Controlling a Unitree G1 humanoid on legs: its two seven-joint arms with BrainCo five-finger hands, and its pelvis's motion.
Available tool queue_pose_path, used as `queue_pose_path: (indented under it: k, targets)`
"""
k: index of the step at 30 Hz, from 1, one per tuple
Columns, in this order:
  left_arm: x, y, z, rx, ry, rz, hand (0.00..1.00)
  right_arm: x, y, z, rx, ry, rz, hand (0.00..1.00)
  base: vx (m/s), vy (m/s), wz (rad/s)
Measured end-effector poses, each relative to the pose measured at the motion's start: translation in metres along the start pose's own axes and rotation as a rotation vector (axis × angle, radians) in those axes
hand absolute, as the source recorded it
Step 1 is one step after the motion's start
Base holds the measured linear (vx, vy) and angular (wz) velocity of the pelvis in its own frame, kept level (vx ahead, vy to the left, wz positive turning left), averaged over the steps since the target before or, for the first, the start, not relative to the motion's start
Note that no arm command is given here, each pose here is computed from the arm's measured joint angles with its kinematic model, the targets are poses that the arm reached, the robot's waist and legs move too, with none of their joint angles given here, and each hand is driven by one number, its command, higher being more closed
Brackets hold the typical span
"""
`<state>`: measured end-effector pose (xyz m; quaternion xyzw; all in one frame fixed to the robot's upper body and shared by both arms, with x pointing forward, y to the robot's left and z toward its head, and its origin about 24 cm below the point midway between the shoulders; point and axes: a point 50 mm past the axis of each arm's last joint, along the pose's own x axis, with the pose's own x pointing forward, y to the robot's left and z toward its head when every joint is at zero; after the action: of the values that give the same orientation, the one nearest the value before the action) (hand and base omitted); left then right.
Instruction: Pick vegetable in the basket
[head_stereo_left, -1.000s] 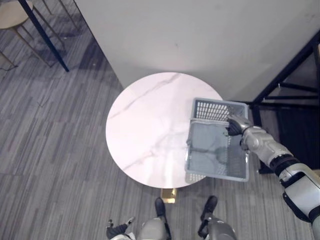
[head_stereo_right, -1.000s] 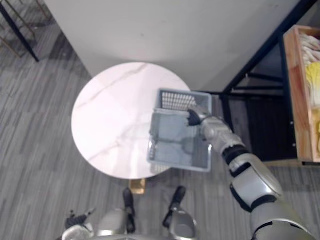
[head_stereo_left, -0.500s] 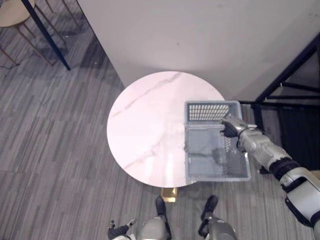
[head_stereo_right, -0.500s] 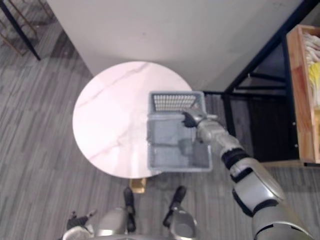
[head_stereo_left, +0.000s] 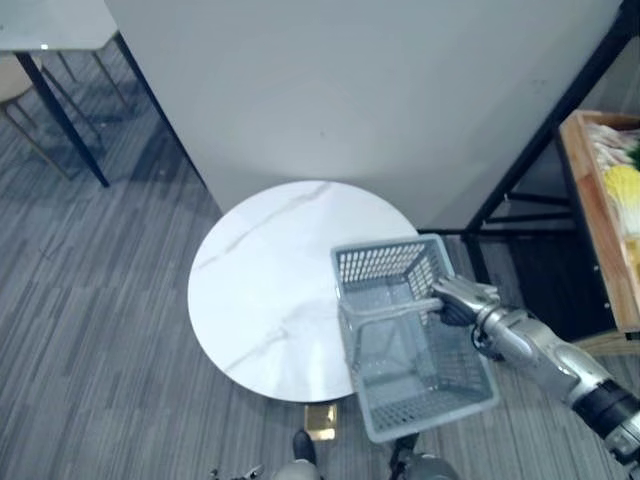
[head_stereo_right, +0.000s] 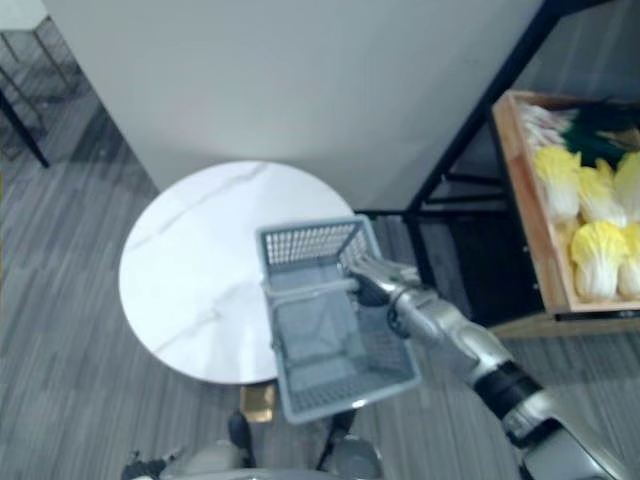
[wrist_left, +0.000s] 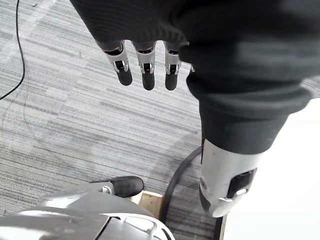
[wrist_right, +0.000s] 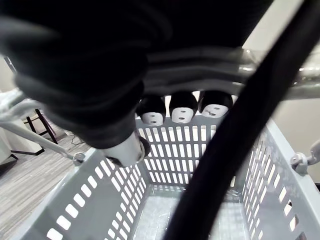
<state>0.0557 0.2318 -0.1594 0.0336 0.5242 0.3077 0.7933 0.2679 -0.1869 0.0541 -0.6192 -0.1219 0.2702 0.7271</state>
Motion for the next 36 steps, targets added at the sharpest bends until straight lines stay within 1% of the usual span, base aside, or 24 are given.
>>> queue_pose_path:
  k: [2,5,12,17,19,23,25,30,36]
  targets:
    - [0.000,0.003,-0.004,-0.004,0.013,0.009,0.00,-0.017,0.008,-0.004,0.011,0.014,0.030,1.00,-0.02,-0.019,-0.08]
    - [-0.001,0.005,-0.013,0.005,0.045,0.012,0.00,-0.029,0.014,-0.010,0.036,0.051,0.035,1.00,-0.02,-0.019,-0.12]
    - [-0.004,0.006,-0.023,-0.020,0.083,0.029,0.00,-0.045,0.032,-0.011,0.081,0.089,0.056,1.00,-0.01,-0.012,-0.20]
    - [-0.004,0.005,-0.023,-0.002,0.082,0.028,0.00,-0.061,0.036,-0.020,0.116,0.168,0.004,1.00,-0.05,0.048,0.01]
    - [-0.003,0.003,-0.018,0.031,0.064,0.020,0.00,-0.067,0.033,-0.024,0.134,0.214,-0.057,1.00,-0.16,0.136,-0.52]
    - [-0.001,0.006,-0.013,0.068,0.058,0.038,0.00,-0.060,0.026,-0.019,0.153,0.229,-0.148,1.00,-0.23,0.157,-1.03]
    - [-0.003,-0.007,-0.014,0.086,0.070,0.009,0.00,-0.045,0.024,-0.014,0.158,0.216,-0.175,1.00,-0.20,0.165,-1.38]
    - [-0.002,0.001,-0.016,0.136,0.066,0.007,0.00,-0.021,0.023,0.002,0.167,0.120,-0.182,1.00,-0.08,0.114,-1.52]
    - [0.002,0.007,-0.010,0.107,0.058,0.035,0.00,0.000,0.013,0.015,0.139,0.035,-0.196,1.00,-0.05,-0.148,-1.39]
